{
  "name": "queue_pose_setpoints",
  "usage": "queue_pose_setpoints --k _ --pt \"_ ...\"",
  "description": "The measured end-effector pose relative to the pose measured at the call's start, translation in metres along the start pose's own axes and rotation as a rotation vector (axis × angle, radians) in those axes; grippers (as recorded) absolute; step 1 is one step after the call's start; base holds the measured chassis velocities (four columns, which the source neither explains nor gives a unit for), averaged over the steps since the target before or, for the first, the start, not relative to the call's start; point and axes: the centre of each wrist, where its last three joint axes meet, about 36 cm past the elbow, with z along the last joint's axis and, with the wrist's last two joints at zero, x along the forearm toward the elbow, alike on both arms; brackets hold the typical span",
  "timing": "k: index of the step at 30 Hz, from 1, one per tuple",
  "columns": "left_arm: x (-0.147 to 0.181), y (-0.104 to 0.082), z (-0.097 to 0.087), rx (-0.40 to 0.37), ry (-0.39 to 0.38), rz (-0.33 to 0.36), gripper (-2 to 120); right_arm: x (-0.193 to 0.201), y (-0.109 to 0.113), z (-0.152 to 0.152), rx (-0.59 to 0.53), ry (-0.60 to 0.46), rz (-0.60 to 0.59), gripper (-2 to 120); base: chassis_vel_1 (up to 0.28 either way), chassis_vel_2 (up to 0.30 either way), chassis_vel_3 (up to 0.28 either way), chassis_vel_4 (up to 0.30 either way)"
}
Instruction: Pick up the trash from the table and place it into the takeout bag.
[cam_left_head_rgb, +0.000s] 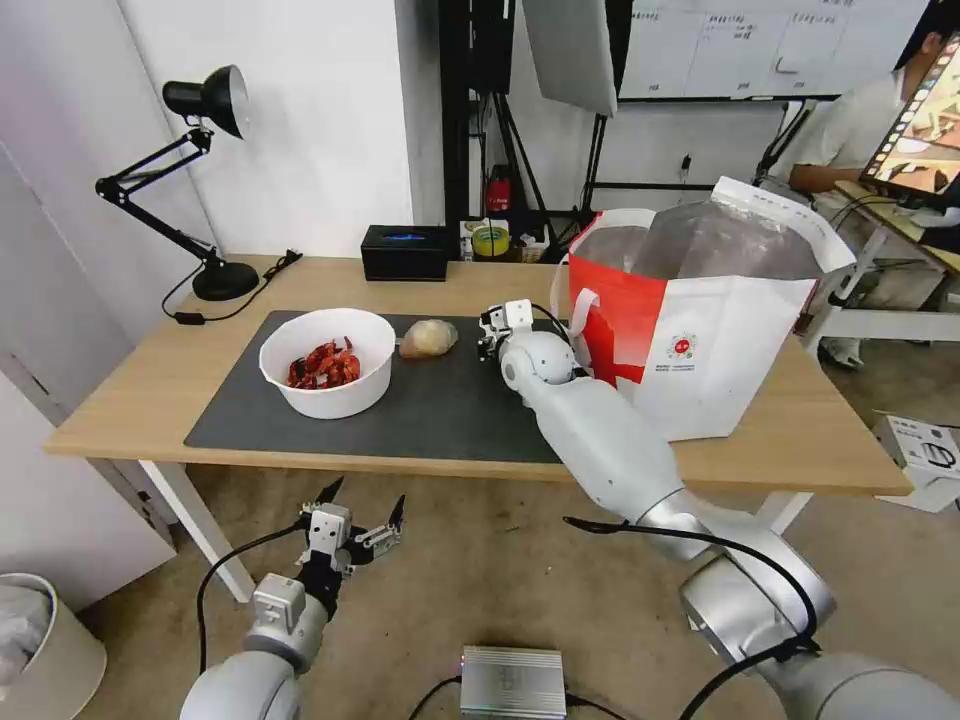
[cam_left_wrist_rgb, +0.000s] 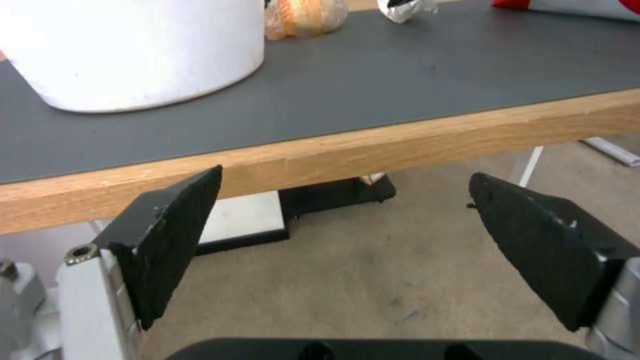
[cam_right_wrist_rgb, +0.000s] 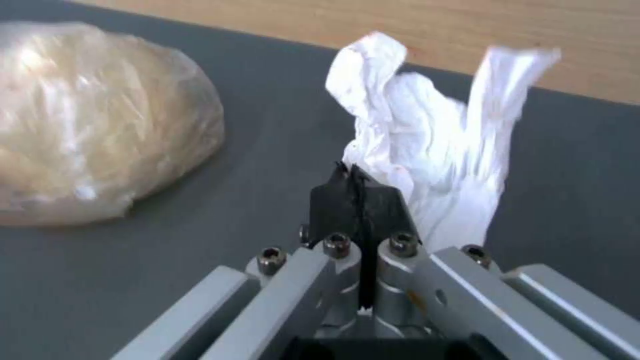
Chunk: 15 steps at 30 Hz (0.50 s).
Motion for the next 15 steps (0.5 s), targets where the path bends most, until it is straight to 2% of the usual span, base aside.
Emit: queue_pose_setpoints --k 9,15 --pt "0.0 0.0 -0.001 -0.001 -0.003 0.002 100 0.008 -0.005 -0.009 -0.033 -0.023 -0.005 0 0.0 0.0 0.0 0.0" --pt "0.002 -0.002 -0.002 0.002 -0.005 0.002 100 0.025 -0.017 -0.023 -0.063 -0.078 -0.005 0 0.0 0.0 0.0 0.0"
